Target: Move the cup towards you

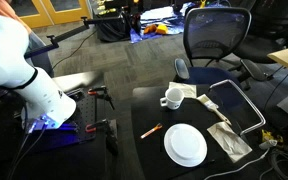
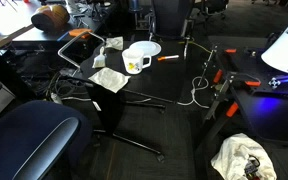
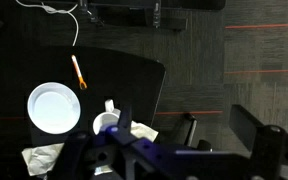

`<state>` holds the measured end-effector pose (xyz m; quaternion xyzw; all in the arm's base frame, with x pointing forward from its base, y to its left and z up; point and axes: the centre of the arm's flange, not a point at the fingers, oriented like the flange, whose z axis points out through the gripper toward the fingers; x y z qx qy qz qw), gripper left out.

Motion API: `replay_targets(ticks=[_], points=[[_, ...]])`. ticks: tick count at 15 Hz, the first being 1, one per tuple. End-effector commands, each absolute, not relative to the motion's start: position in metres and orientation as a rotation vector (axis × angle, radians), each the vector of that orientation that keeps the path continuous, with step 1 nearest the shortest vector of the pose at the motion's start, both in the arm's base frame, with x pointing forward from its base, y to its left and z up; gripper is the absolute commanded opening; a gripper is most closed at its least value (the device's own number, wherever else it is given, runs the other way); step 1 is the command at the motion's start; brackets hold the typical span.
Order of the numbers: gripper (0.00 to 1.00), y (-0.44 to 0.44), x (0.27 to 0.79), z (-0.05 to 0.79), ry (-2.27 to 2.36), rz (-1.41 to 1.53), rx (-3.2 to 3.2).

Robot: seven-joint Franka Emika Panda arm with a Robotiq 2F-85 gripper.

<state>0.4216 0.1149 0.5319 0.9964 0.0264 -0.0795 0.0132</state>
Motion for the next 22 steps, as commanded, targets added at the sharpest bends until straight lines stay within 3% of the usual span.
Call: replay_targets(ticks=[1,9,22], points=[[1.00,0.115,0.422,0.532,0.082,-0.247,3.104],[1.00,0.110,0.428,0.518,0.113,-0.217,3.103],[1.00,0.051,0.474,0.387,0.259,0.077,3.133]])
